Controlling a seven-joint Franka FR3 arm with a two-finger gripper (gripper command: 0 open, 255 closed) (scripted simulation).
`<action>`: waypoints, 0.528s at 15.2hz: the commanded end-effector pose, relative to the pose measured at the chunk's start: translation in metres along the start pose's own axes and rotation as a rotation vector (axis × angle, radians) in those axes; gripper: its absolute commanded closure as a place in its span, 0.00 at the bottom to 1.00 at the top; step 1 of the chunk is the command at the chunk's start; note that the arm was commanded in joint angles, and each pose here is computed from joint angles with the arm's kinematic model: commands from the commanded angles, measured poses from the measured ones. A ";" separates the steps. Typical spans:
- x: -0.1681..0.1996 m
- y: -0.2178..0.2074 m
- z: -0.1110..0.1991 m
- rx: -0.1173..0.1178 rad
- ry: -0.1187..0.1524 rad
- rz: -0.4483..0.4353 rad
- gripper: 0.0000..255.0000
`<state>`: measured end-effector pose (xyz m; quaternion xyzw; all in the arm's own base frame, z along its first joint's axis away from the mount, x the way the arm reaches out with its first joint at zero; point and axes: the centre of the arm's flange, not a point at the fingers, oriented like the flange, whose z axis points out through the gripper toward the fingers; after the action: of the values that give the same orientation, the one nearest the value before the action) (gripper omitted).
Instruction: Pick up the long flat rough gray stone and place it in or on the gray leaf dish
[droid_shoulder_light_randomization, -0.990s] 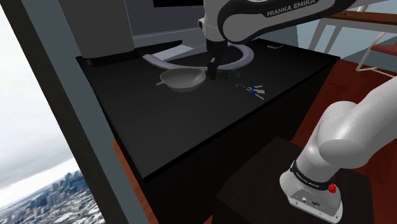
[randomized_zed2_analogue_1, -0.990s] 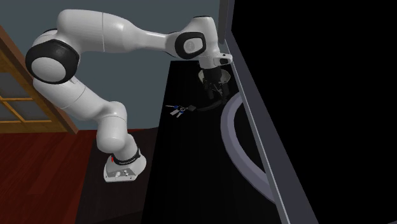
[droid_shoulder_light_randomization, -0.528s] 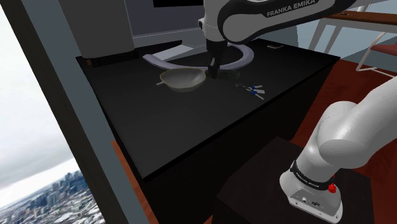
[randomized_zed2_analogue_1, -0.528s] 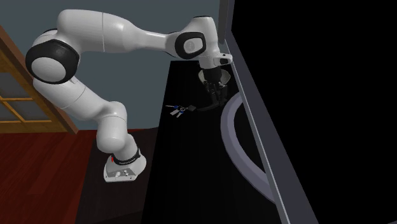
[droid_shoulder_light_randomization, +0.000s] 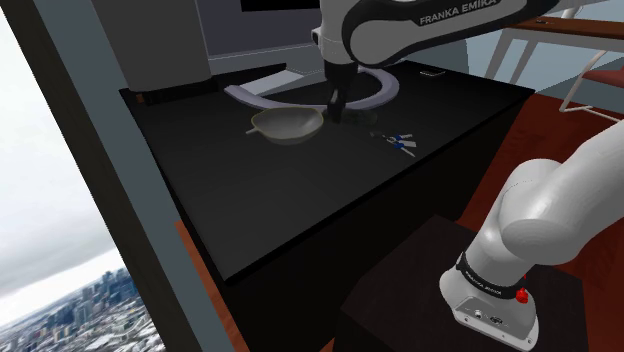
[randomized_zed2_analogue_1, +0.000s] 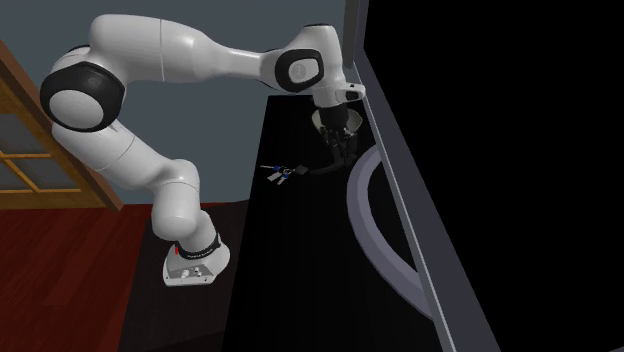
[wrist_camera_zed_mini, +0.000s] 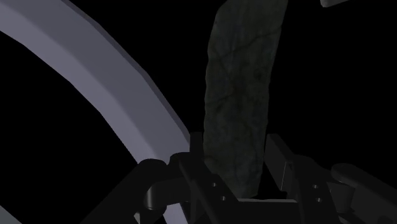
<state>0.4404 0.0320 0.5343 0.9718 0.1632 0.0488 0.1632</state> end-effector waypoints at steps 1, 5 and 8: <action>0.000 0.003 -0.007 0.000 0.000 0.000 1.00; 0.001 0.010 -0.027 0.000 0.000 0.000 1.00; 0.002 0.015 -0.042 0.000 0.000 0.000 1.00</action>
<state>0.4404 0.0331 0.5716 0.9719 0.1635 0.0453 0.1630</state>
